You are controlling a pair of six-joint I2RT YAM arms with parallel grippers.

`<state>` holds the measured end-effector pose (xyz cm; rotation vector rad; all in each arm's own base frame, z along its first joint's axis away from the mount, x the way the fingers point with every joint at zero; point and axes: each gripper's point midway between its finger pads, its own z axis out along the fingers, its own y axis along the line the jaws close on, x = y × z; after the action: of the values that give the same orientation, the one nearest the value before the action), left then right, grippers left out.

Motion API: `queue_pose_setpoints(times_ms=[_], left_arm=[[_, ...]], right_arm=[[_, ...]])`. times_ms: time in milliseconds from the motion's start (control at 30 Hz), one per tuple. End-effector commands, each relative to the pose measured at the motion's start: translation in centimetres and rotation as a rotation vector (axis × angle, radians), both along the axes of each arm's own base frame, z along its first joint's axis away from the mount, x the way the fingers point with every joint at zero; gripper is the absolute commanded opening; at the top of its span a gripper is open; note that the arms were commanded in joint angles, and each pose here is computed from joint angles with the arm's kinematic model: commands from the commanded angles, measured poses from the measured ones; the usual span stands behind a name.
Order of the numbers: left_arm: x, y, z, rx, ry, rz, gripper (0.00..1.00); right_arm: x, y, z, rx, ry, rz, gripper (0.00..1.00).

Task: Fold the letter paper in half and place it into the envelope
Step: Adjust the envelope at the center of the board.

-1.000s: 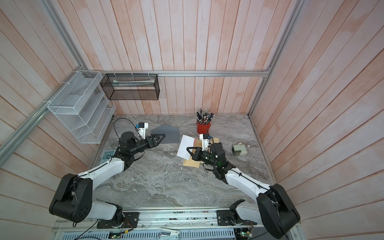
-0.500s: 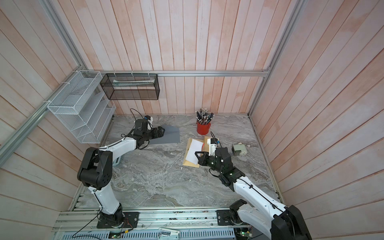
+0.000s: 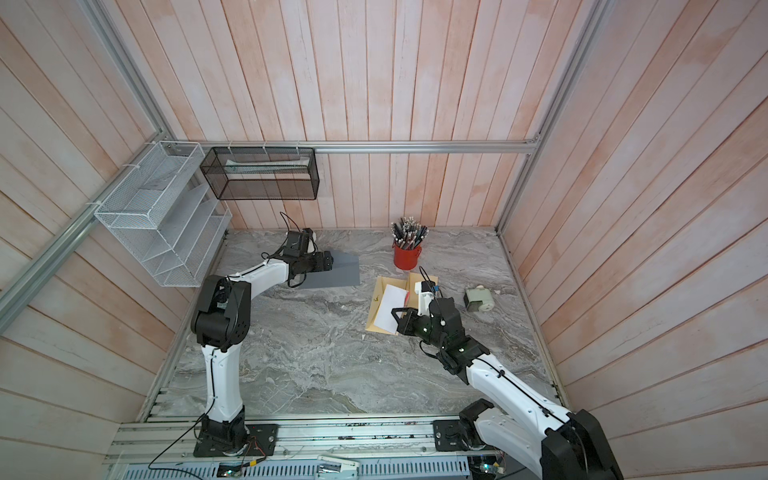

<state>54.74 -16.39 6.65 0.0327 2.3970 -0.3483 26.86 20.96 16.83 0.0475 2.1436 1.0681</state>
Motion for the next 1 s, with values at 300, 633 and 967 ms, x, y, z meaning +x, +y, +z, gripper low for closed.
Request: queue_pose_setpoints(times_ms=[300,633,967], left_arm=[[-2.4,0.0,-3.8,0.036,0.107,-0.012,0.89],[-7.0,0.7,-6.3,-0.002,0.199,0.005,0.85],[-13.1,0.4,-6.7,-0.059,0.257,0.001,0.82]], right_arm=[[0.5,0.2,-0.4,-0.009,0.000,0.004,0.00],[0.6,0.5,-0.4,0.000,-0.001,0.016,0.00],[0.5,0.5,-0.5,0.006,-0.003,0.017,0.00]])
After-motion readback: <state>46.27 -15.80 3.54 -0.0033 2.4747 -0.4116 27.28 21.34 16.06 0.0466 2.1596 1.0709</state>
